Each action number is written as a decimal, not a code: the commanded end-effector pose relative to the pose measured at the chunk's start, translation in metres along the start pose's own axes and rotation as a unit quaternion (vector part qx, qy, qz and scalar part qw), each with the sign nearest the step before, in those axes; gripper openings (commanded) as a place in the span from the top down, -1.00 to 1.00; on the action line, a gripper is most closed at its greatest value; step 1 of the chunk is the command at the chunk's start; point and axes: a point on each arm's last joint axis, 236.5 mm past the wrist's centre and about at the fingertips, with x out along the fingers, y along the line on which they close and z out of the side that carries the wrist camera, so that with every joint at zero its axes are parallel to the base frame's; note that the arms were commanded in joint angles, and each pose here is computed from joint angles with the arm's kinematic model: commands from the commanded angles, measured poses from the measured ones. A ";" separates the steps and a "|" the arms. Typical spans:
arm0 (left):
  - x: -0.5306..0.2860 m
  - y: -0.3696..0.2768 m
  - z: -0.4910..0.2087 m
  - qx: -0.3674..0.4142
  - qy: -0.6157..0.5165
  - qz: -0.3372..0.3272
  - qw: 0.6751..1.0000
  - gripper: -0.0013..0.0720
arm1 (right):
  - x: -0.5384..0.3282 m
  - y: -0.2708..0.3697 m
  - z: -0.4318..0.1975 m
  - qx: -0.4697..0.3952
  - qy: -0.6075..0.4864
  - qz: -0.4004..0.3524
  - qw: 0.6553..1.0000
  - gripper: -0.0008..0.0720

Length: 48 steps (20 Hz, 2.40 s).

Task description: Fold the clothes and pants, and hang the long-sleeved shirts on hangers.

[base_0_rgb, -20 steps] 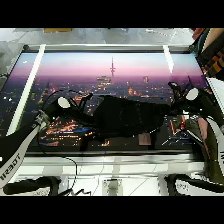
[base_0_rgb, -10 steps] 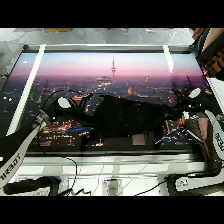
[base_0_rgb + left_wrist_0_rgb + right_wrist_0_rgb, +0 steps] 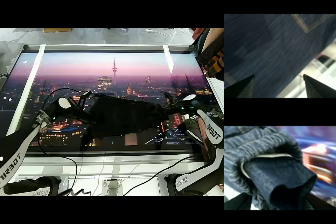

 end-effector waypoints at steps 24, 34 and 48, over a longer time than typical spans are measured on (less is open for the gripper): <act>-0.328 0.008 0.111 0.149 -0.331 0.237 0.901 0.93 | -0.467 0.022 -0.091 0.217 -0.483 -0.375 0.761 0.86; -0.327 0.008 0.111 0.148 -0.330 0.237 0.902 0.93 | -0.469 -0.033 -0.231 0.507 -0.432 -0.355 0.656 0.85; -0.327 0.008 0.111 0.148 -0.330 0.237 0.902 0.93 | -0.483 -0.020 -0.179 0.423 -0.498 -0.311 0.691 0.55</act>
